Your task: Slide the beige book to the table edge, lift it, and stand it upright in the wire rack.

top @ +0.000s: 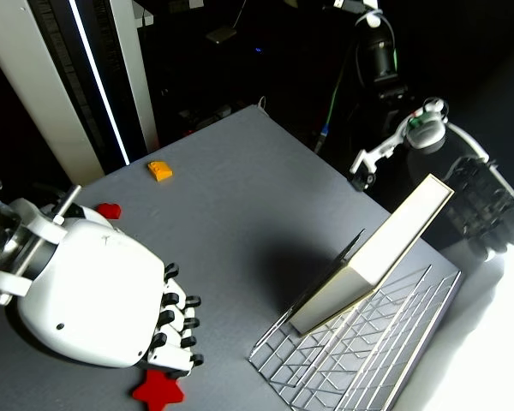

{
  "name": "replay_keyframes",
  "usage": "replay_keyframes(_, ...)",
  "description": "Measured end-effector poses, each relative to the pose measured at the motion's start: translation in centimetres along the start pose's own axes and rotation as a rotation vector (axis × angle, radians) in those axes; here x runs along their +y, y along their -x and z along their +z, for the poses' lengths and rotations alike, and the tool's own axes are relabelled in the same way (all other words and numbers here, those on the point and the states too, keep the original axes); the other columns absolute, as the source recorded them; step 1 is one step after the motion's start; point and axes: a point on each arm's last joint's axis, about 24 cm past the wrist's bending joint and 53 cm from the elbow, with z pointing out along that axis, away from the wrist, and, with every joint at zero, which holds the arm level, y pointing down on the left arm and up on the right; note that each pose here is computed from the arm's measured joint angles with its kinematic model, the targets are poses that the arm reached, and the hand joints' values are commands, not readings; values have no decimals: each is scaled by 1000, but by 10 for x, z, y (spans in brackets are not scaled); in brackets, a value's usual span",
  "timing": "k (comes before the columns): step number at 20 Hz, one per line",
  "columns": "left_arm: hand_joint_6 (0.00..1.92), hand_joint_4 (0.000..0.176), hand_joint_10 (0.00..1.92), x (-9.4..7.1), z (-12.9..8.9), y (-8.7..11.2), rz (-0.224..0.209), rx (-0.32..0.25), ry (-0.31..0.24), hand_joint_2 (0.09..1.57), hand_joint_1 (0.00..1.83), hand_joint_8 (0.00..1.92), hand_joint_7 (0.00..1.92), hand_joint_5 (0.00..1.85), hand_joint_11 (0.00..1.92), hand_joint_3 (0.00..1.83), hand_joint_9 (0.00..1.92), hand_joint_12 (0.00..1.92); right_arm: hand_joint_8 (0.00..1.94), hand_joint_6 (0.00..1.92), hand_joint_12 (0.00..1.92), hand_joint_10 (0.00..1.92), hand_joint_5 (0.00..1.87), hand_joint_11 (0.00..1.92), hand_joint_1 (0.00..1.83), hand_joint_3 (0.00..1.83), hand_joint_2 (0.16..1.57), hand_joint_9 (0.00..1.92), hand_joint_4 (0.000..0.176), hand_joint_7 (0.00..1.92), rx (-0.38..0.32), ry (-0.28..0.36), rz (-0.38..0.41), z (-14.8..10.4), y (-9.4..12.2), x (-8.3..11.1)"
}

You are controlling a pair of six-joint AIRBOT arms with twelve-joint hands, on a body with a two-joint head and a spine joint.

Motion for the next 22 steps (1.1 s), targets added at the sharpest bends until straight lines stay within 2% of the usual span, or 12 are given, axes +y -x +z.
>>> replay_keyframes(1,0,52,0,-5,-3,3,28,-5,4,969,635,0,0,94,0,7,0,173,4,4,851,2,315,0,264,0,1196,340,0,354,-2,1,2,0,0,1)
replay_keyframes(2,4,54,2,-18,-13,10,114,-21,21,976,625,0,0,102,0,9,4,170,1,1,846,0,304,0,240,2,1201,327,0,336,-2,4,4,0,0,3)
replay_keyframes(4,1,55,1,-30,-24,19,209,-37,43,986,623,0,0,96,0,8,2,141,2,4,847,1,311,0,246,1,1201,327,0,337,-1,6,2,0,-1,4)
replay_keyframes(5,1,59,2,-39,-34,30,294,-65,73,982,644,0,0,98,0,1,12,189,1,1,815,1,296,0,247,0,1197,312,0,322,-1,5,2,-1,-1,3)
replay_keyframes(7,1,60,2,-58,-50,52,418,-124,124,989,656,0,0,96,0,2,16,230,0,0,806,0,272,0,225,1,1200,291,0,297,1,5,3,0,-2,3)
replay_keyframes(9,0,63,0,-83,-68,76,508,-184,157,1001,643,0,0,83,0,3,5,216,4,5,832,4,284,0,230,0,1197,301,0,307,4,7,-1,0,-3,5)
replay_keyframes(11,4,63,2,-93,-83,94,595,-221,234,982,656,0,6,120,0,0,19,319,7,7,829,6,294,0,233,0,1193,310,0,320,5,12,-1,1,-4,8)
replay_keyframes(14,0,67,1,-97,-94,100,688,-215,311,995,621,0,0,100,0,3,23,357,7,7,835,8,305,0,245,0,1197,324,0,331,5,18,-4,1,-5,12)
replay_keyframes(17,0,69,4,-102,-103,97,811,-168,376,999,619,0,0,98,0,2,32,486,5,1,822,4,291,0,209,3,1201,329,0,342,5,17,-2,0,-5,12)
replay_keyframes(19,4,61,0,-102,-107,93,910,-127,420,1004,613,1,4,100,0,3,24,438,0,1,807,0,286,0,196,2,1202,308,0,320,5,19,-4,0,-5,13)
replay_keyframes(20,4,56,4,-100,-109,88,982,-89,451,1006,613,1,4,111,0,2,40,487,0,1,795,0,280,0,217,0,1197,305,0,314,8,21,-7,1,-6,15)
replay_keyframes(22,6,56,8,-91,-111,78,1080,-13,491,999,633,4,23,134,0,0,69,570,1,2,817,1,285,0,217,0,1196,309,0,315,13,25,-13,2,-9,18)
